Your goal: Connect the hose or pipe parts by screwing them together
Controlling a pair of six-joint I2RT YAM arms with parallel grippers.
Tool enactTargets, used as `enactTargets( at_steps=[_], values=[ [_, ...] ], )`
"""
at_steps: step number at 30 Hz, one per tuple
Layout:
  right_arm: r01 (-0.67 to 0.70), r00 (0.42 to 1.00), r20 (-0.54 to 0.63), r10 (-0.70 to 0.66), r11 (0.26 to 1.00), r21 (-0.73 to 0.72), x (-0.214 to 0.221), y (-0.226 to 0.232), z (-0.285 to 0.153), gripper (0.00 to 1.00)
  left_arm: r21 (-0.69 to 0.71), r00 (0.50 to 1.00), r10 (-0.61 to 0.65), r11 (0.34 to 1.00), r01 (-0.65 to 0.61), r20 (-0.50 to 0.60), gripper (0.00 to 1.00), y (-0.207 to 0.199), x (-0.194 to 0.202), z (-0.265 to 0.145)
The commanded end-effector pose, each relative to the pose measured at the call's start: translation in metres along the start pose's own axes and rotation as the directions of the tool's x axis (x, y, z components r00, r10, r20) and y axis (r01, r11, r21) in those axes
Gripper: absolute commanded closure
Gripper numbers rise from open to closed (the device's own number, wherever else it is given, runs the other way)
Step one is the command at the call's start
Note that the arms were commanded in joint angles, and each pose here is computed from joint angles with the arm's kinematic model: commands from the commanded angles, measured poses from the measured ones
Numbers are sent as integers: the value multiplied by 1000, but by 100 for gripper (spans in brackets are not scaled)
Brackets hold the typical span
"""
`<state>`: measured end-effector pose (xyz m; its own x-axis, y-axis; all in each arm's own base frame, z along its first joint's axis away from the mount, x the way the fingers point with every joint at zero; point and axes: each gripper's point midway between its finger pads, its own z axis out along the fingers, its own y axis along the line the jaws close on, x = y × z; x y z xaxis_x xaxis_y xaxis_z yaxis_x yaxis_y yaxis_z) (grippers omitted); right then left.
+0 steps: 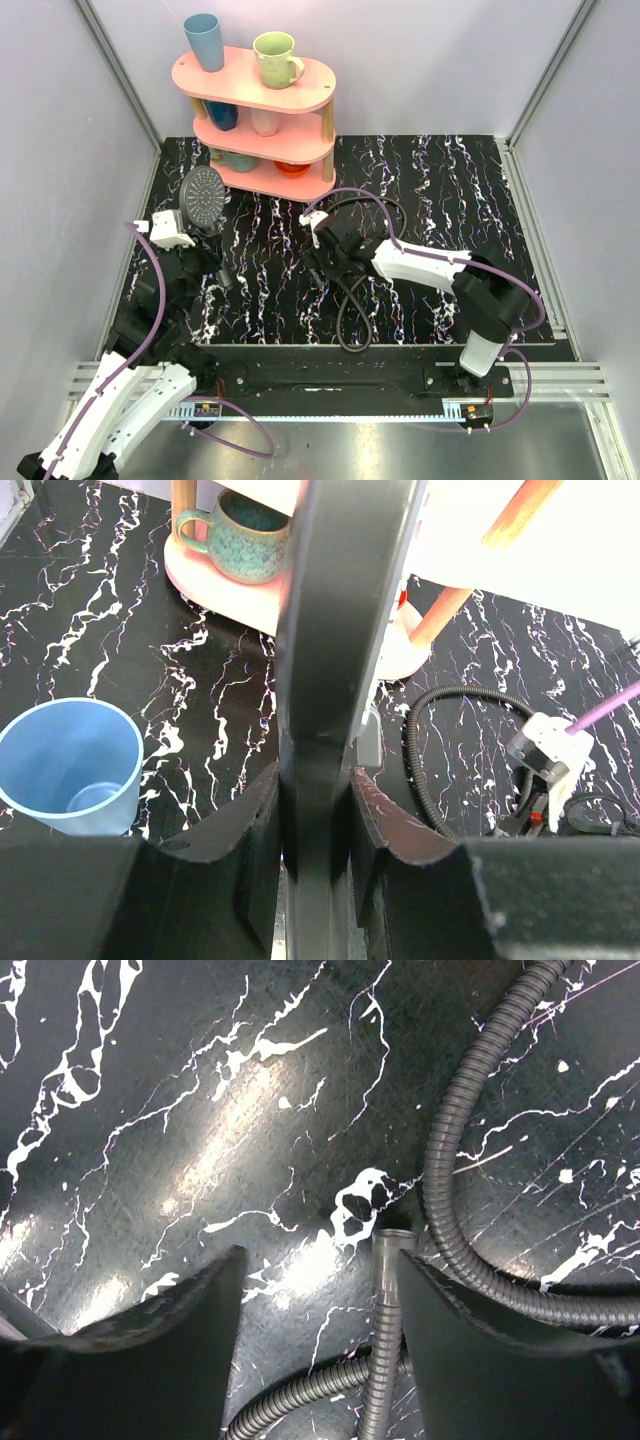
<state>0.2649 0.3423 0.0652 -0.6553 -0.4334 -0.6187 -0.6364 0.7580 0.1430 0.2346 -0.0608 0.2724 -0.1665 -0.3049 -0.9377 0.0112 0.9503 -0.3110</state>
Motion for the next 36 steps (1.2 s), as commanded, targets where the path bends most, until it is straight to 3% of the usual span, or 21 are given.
enactTargets(
  at_steps=[1, 11, 25, 27, 30, 36],
  values=[
    [99, 994, 45, -99, 995, 5, -1, -7, -10, 37, 21, 992, -51, 999, 49, 118, 100, -7, -40, -7],
    [60, 998, -9, -60, 998, 13, 30, -23, 4, 45, 68, 993, -56, 996, 49, 100, 100, -16, -36, -6],
    [53, 999, 12, -53, 999, 10, 33, -24, 27, 62, 164, 990, -138, 978, 131, 29, 100, -38, -28, -8],
    [46, 999, 26, -46, 999, 8, 35, -24, 29, 76, 193, 984, -176, 966, 174, -3, 100, -45, -23, -9],
    [41, 998, 50, -41, 999, 4, 34, -24, 26, 85, 224, 977, -208, 951, 212, -40, 100, -53, -18, -9],
    [7, 983, 186, 4, 998, -58, -2, -9, 2, 84, 287, 959, -263, 915, 284, -108, 100, -72, -9, -5]
  ],
)
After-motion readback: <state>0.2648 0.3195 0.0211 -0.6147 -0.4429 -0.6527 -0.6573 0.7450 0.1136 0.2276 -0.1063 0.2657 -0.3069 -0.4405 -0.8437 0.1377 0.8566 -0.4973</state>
